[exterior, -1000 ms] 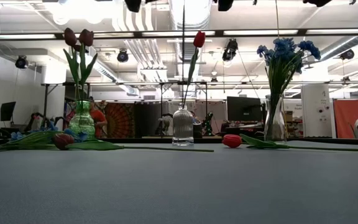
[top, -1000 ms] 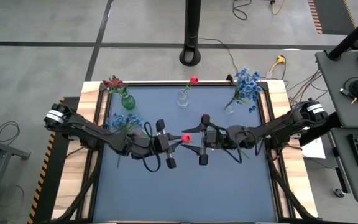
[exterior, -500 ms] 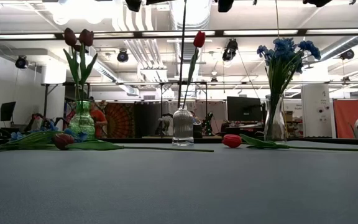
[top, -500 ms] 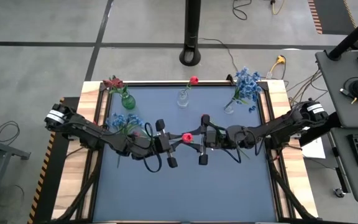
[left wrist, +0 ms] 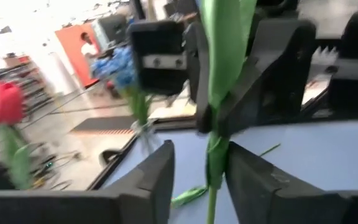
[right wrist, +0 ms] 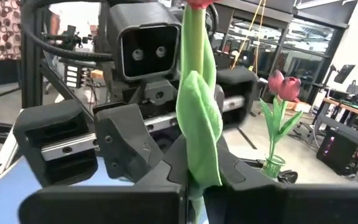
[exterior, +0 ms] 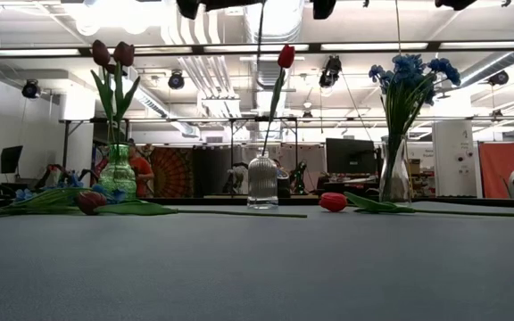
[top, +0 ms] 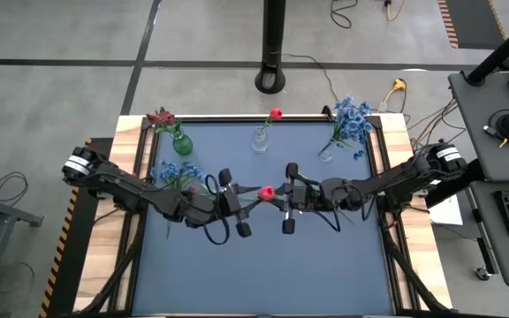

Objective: Sort flowers into vase by color
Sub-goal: Put the left red flower into the left transparent vase

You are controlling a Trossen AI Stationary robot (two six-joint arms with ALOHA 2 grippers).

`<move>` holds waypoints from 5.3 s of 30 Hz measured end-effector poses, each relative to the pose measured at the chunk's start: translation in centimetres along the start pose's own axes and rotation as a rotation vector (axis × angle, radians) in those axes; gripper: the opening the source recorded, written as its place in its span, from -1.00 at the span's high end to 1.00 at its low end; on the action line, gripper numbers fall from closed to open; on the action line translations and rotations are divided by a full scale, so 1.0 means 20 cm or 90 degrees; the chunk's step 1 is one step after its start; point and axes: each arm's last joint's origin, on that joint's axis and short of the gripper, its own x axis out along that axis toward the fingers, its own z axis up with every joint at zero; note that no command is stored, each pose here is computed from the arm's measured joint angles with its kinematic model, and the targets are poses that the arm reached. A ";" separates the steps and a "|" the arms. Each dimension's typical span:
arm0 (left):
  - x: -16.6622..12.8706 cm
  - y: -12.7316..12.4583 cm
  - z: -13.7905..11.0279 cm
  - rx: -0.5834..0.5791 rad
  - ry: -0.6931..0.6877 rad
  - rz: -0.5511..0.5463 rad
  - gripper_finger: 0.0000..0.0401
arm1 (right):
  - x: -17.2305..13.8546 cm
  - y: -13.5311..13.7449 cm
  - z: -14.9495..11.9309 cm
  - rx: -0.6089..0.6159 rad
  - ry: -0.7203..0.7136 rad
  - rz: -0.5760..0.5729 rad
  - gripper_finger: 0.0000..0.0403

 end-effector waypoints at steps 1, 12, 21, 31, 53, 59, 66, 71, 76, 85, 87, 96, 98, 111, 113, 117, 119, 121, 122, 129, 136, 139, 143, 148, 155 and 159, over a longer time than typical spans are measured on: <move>-0.02 0.00 0.00 0.011 0.013 0.011 0.35 | 0.00 0.00 0.00 0.000 0.001 -0.001 0.92; -0.32 0.11 0.09 -0.028 0.143 0.008 0.06 | -0.08 -0.15 0.11 -0.017 0.019 -0.157 0.89; -0.53 0.21 0.14 -0.099 0.159 -0.020 0.05 | -0.10 -0.40 0.18 -0.006 -0.011 -0.227 0.89; -0.66 0.17 -0.03 -0.139 0.350 -0.074 0.05 | 0.08 -0.60 0.35 0.006 0.046 -0.190 0.89; -0.74 0.05 -0.20 -0.152 0.516 -0.058 0.05 | 0.41 -0.87 0.31 -0.024 0.099 -0.254 0.89; -0.74 0.05 -0.20 -0.148 0.514 -0.056 0.05 | 0.38 -0.97 0.28 -0.003 0.105 -0.287 0.89; -0.74 0.06 -0.21 -0.141 0.511 -0.049 0.05 | 0.36 -1.05 0.25 0.014 0.131 -0.312 0.89; -0.74 0.06 -0.21 -0.129 0.508 -0.040 0.05 | 0.35 -1.07 0.23 0.017 0.147 -0.317 0.89; -0.74 0.07 -0.21 -0.123 0.500 -0.031 0.05 | 0.35 -1.07 0.23 0.018 0.151 -0.315 0.89; -0.74 0.09 -0.20 -0.120 0.486 -0.022 0.05 | 0.35 -1.07 0.22 0.023 0.152 -0.316 0.89; -0.74 0.09 -0.20 -0.120 0.484 -0.021 0.05 | 0.36 -1.07 0.21 0.024 0.148 -0.316 0.89; -0.74 0.09 -0.20 -0.118 0.484 -0.020 0.05 | 0.41 -1.07 0.13 0.021 0.167 -0.316 0.89; -0.74 0.09 -0.20 -0.118 0.484 -0.019 0.05 | 0.41 -1.08 0.13 0.024 0.165 -0.319 0.89; -0.74 0.09 -0.20 -0.117 0.485 -0.019 0.05 | 0.40 -1.07 0.11 0.032 0.189 -0.316 0.89; -0.74 0.09 -0.20 -0.117 0.485 -0.019 0.05 | 0.40 -1.07 0.11 0.032 0.193 -0.315 0.89; -0.74 0.09 -0.20 -0.117 0.484 -0.018 0.05 | 0.40 -1.07 0.11 0.033 0.193 -0.316 0.89; -0.74 0.09 -0.20 -0.117 0.484 -0.019 0.05 | 0.40 -1.07 0.11 0.033 0.193 -0.316 0.89; -0.74 0.09 -0.20 -0.117 0.484 -0.018 0.05 | 0.40 -1.07 0.11 0.033 0.193 -0.315 0.89; -0.74 0.09 -0.20 -0.117 0.484 -0.018 0.05 | 0.40 -1.07 0.10 0.034 0.194 -0.315 0.89; -0.74 0.09 -0.20 -0.117 0.484 -0.018 0.05 | 0.40 -1.07 0.09 0.048 0.196 -0.317 0.89; -0.74 0.09 -0.20 -0.117 0.484 -0.018 0.05 | 0.40 -1.07 0.09 0.048 0.200 -0.316 0.87; -0.74 0.09 -0.20 -0.117 0.484 -0.018 0.05 | 0.40 -1.07 0.09 0.048 0.201 -0.316 0.81; -0.74 0.09 -0.20 -0.117 0.484 -0.018 0.05 | 0.40 -1.07 0.08 0.048 0.202 -0.318 0.69; -0.74 0.09 -0.20 -0.116 0.484 -0.018 0.05 | 0.39 -1.07 0.08 0.042 0.212 -0.338 0.53; -0.74 0.09 -0.20 -0.116 0.484 -0.018 0.05 | 0.39 -1.07 0.08 0.040 0.215 -0.337 0.35; -0.74 0.09 -0.20 -0.116 0.484 -0.018 0.05 | 0.39 -1.07 0.09 0.040 0.223 -0.336 0.25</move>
